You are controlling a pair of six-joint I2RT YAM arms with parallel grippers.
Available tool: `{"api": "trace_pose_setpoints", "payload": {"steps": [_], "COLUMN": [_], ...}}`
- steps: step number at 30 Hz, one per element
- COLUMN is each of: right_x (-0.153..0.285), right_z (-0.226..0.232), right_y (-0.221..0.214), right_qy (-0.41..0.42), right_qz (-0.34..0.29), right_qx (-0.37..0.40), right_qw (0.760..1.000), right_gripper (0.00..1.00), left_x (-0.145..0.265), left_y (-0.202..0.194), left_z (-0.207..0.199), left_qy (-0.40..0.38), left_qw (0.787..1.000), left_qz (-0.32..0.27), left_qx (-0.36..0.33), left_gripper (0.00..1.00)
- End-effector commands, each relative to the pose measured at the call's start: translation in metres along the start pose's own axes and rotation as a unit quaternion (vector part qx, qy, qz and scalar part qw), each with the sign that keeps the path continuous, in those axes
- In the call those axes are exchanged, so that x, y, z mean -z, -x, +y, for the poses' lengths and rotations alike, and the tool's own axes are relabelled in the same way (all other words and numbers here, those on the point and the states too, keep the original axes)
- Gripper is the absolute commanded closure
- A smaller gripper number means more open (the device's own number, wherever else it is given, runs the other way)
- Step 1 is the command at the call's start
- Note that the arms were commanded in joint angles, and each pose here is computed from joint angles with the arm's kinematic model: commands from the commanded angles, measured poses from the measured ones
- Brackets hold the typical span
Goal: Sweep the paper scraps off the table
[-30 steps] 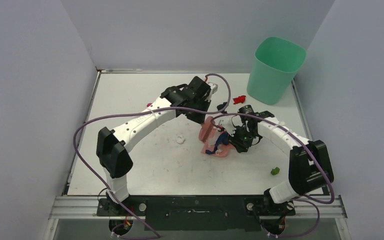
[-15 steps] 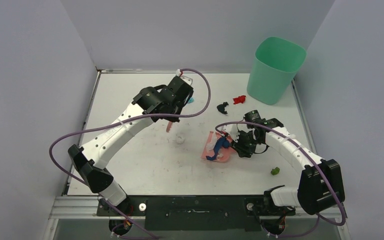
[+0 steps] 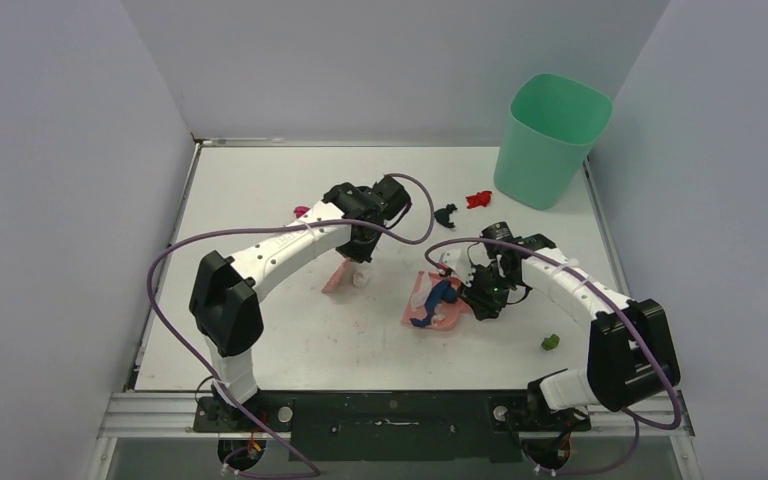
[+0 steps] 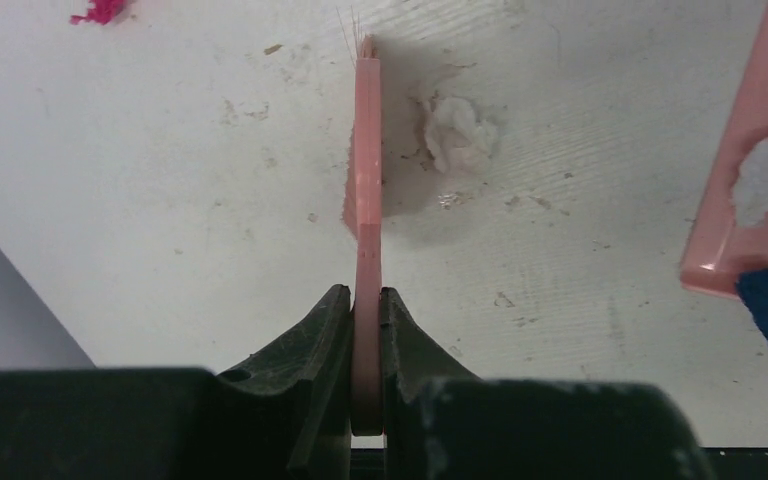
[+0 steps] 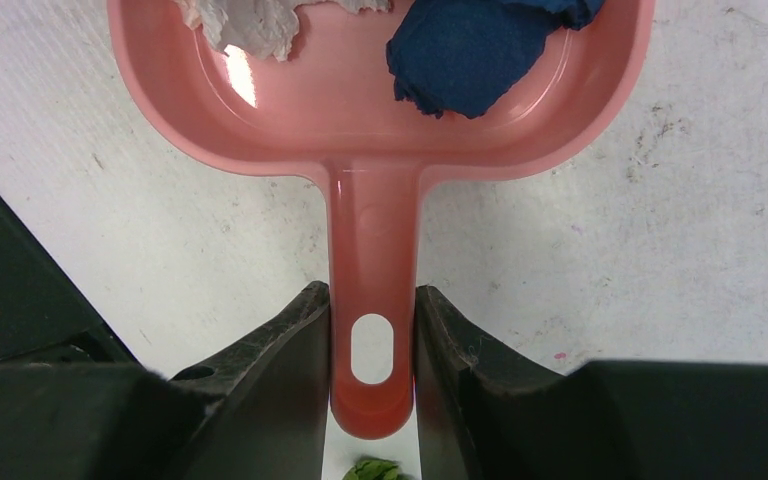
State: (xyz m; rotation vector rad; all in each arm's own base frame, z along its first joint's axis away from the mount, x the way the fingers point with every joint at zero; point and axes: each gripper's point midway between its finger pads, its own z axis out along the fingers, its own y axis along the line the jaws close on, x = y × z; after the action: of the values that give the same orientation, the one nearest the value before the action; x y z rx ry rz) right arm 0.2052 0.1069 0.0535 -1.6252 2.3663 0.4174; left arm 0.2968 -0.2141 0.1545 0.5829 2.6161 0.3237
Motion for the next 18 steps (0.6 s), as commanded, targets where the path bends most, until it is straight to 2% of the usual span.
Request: {"api": "trace_pose_setpoints", "payload": {"steps": [1, 10, 18], "right_x": [0.000, -0.011, -0.020], "right_z": [-0.009, -0.003, 0.003], "right_y": [0.019, 0.022, 0.018], "right_qy": [-0.014, 0.001, 0.016], "right_qz": [-0.027, -0.043, -0.047], "right_qx": [0.004, 0.002, 0.009], "right_qw": [1.000, 0.999, 0.999], "right_gripper": [0.82, 0.81, 0.81], "left_x": [0.011, 0.079, 0.129], "left_y": [0.023, 0.040, 0.058], "left_z": [-0.042, -0.089, -0.069], "left_qy": [-0.094, -0.230, -0.257], "left_qw": [0.995, 0.967, 0.947], "left_qz": [-0.037, -0.106, -0.191], "left_qx": [0.016, 0.017, 0.033], "left_gripper": [1.00, 1.00, 1.00]}}
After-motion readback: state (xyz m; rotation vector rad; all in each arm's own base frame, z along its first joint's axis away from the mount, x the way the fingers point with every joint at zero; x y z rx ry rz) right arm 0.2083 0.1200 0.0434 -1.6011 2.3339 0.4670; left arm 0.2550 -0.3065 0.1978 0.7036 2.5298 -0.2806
